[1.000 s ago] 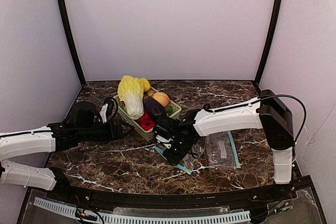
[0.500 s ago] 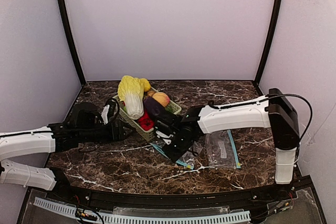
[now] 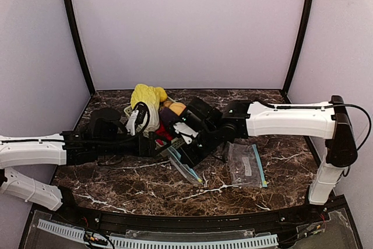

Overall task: Place the food in the zip-top bag and seal the zipper
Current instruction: Adjust the zipper food storage bag.

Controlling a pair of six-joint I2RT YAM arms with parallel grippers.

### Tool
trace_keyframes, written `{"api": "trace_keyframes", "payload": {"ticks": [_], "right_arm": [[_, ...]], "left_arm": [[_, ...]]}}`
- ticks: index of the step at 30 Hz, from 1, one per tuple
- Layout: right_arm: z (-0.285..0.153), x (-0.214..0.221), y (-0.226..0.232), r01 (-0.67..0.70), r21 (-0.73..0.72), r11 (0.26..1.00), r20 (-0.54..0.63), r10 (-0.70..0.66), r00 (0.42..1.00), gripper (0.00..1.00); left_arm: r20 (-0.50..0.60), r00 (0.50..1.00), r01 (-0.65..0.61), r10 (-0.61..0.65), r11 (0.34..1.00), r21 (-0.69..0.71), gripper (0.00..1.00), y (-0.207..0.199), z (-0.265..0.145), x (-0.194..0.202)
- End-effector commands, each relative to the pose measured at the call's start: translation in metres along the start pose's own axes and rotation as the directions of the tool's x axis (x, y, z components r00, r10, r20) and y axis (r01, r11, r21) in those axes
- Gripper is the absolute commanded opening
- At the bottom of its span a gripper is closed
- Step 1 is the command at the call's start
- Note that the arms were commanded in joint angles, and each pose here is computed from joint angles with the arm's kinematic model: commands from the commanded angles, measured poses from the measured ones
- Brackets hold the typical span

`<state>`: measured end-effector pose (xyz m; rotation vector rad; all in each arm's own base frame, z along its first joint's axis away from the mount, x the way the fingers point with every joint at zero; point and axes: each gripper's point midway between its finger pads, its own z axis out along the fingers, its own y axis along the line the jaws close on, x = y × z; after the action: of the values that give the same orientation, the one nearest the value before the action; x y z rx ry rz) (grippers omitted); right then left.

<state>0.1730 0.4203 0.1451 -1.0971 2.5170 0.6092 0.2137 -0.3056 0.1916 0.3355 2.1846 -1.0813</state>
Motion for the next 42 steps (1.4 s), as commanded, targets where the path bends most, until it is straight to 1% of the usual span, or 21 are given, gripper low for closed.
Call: {"api": "trace_keyframes", "payload": {"ticks": [1, 4, 9, 13, 16, 22, 26, 30, 32, 36, 38, 39, 42], "right_arm": [[-0.011, -0.011, 0.007, -0.013, -0.041, 0.999, 0.047, 0.015, 0.999, 0.0], [-0.018, -0.012, 0.009, -0.01, -0.05, 0.999, 0.065, 0.013, 0.998, 0.0], [-0.025, -0.013, 0.017, 0.005, -0.092, 0.996, 0.08, 0.002, 0.997, 0.0], [-0.028, -0.014, 0.02, 0.014, -0.11, 0.994, 0.088, -0.004, 0.996, 0.0], [-0.031, -0.013, 0.025, 0.03, -0.136, 0.99, 0.09, -0.018, 0.996, 0.0], [-0.033, -0.01, 0.028, 0.049, -0.155, 0.987, 0.09, -0.036, 0.995, 0.0], [-0.035, -0.007, 0.032, 0.068, -0.18, 0.981, 0.084, -0.054, 0.995, 0.0], [-0.034, -0.001, 0.04, 0.106, -0.228, 0.968, 0.064, -0.094, 0.994, 0.0], [-0.034, 0.003, 0.043, 0.122, -0.247, 0.961, 0.049, -0.114, 0.992, 0.0], [-0.033, 0.009, 0.046, 0.135, -0.271, 0.953, 0.023, -0.134, 0.991, 0.0], [-0.031, 0.011, 0.047, 0.135, -0.279, 0.951, 0.012, -0.138, 0.99, 0.0], [-0.031, 0.012, 0.047, 0.135, -0.283, 0.95, 0.007, -0.138, 0.99, 0.0], [-0.029, 0.013, 0.048, 0.136, -0.289, 0.948, 0.0, -0.142, 0.99, 0.0]], "left_arm": [[0.044, 0.998, -0.05, 0.051, 0.998, -0.033, 0.98, -0.006, 0.005, -0.017], [0.002, 0.997, -0.082, 0.082, 0.992, -0.097, 0.99, 0.006, 0.011, -0.011], [-0.032, 0.992, -0.123, 0.12, 0.989, -0.083, 0.99, 0.007, 0.015, -0.002], [-0.052, 0.986, -0.162, 0.157, 0.982, -0.099, 0.98, 0.01, 0.014, 0.0], [-0.08, 0.982, -0.18, 0.17, 0.973, -0.144, 0.96, 0.021, 0.012, 0.005], [-0.115, 0.968, -0.238, 0.223, 0.96, -0.149, 0.8, 0.023, 0.012, 0.008], [-0.132, 0.956, -0.279, 0.262, 0.952, -0.129, 0.74, 0.02, 0.01, 0.011], [-0.152, 0.932, -0.344, 0.329, 0.935, -0.085, 0.69, 0.013, 0.008, 0.011], [-0.169, 0.917, -0.377, 0.36, 0.922, -0.082, 0.66, 0.012, 0.007, 0.012], [-0.208, 0.888, -0.431, 0.411, 0.9, -0.063, 0.61, 0.011, 0.005, 0.015], [-0.216, 0.876, -0.449, 0.431, 0.893, -0.04, 0.56, 0.009, 0.005, 0.017], [-0.22, 0.869, -0.46, 0.443, 0.887, -0.031, 0.53, 0.008, 0.005, 0.018], [-0.227, 0.854, -0.482, 0.468, 0.876, -0.003, 0.48, 0.005, 0.006, 0.02]]}}
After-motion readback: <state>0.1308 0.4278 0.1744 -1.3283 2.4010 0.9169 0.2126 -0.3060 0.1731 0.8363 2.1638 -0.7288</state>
